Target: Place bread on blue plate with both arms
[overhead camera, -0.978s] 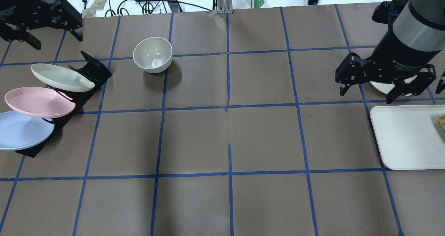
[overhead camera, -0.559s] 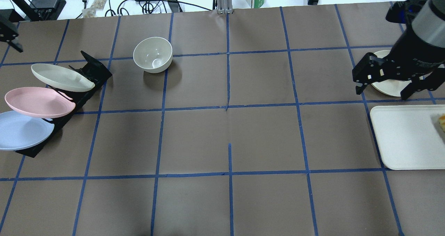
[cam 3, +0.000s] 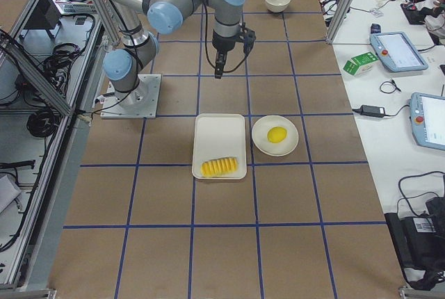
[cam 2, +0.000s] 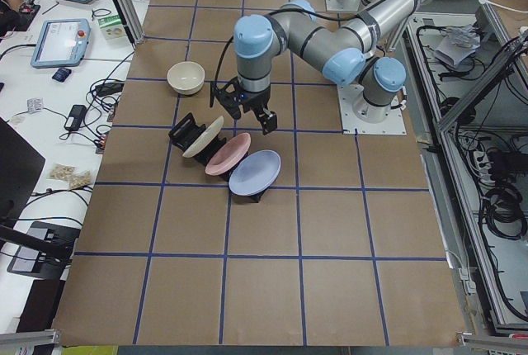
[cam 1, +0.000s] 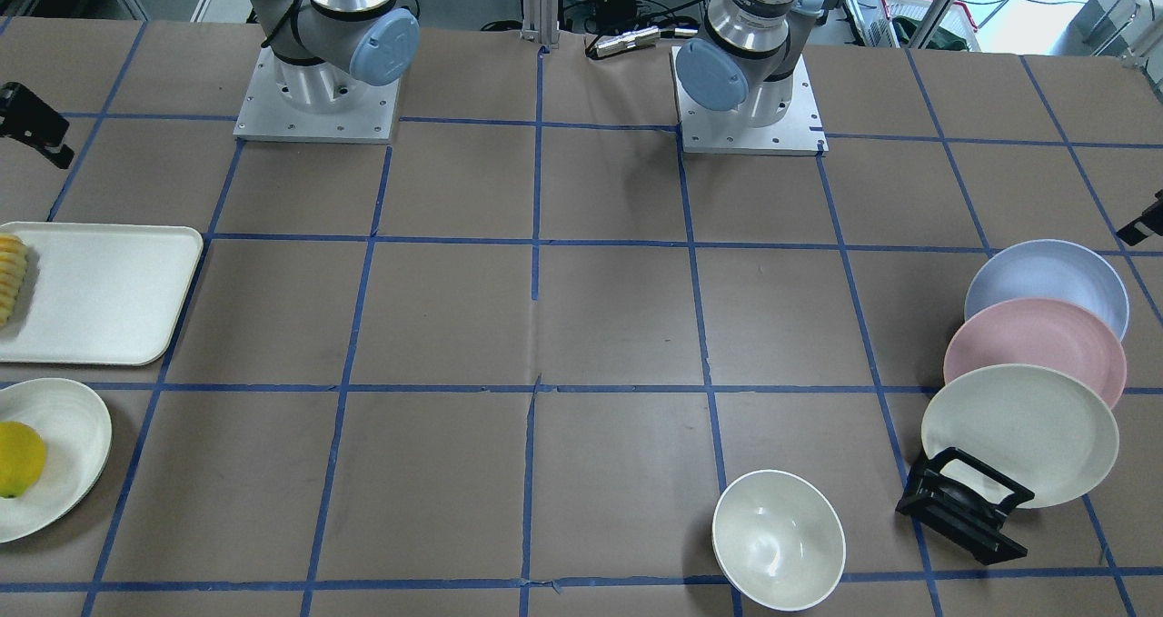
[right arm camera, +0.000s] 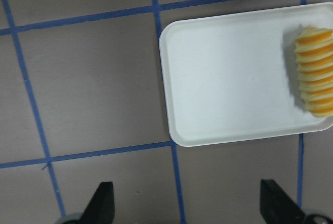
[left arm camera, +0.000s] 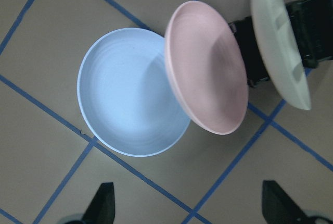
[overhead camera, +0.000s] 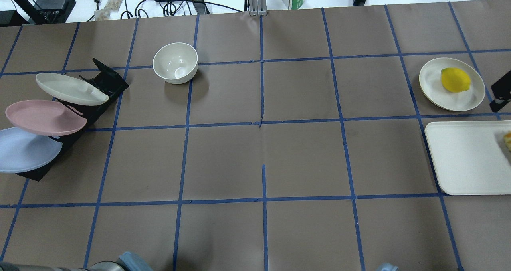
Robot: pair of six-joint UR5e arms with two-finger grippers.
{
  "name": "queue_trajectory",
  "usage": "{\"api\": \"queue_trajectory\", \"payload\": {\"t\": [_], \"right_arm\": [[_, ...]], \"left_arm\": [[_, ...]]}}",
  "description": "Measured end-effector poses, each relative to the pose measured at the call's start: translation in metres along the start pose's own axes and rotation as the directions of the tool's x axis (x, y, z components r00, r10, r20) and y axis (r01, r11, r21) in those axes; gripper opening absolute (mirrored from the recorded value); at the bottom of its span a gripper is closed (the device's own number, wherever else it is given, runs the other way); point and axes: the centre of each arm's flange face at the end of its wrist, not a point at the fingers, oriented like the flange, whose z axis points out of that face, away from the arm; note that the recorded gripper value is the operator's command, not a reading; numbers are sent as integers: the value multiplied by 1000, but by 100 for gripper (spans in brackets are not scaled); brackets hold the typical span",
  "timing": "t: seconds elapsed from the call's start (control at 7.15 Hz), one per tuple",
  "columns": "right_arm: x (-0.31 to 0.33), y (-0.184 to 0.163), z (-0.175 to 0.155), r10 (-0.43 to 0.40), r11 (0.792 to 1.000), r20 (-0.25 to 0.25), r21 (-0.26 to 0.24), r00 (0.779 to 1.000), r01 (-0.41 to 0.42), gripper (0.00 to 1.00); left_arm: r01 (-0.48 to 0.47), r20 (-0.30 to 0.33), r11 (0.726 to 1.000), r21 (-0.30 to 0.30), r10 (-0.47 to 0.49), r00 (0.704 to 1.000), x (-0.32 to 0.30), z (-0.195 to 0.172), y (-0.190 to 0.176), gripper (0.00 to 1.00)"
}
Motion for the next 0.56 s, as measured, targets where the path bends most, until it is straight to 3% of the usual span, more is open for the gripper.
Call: {"api": "queue_trajectory", "payload": {"t": [0.28,0.56], "right_arm": [[83,-17,44,3,999,-21,-37,1000,-4,100],[137,-37,88,-65,997,-39,-31,997,64,100]], "left_arm": [[29,6,999,22,-30,1000,-43,59,-16,93],[43,5,999,2,-43,999,-55,84,-20,78]]}}
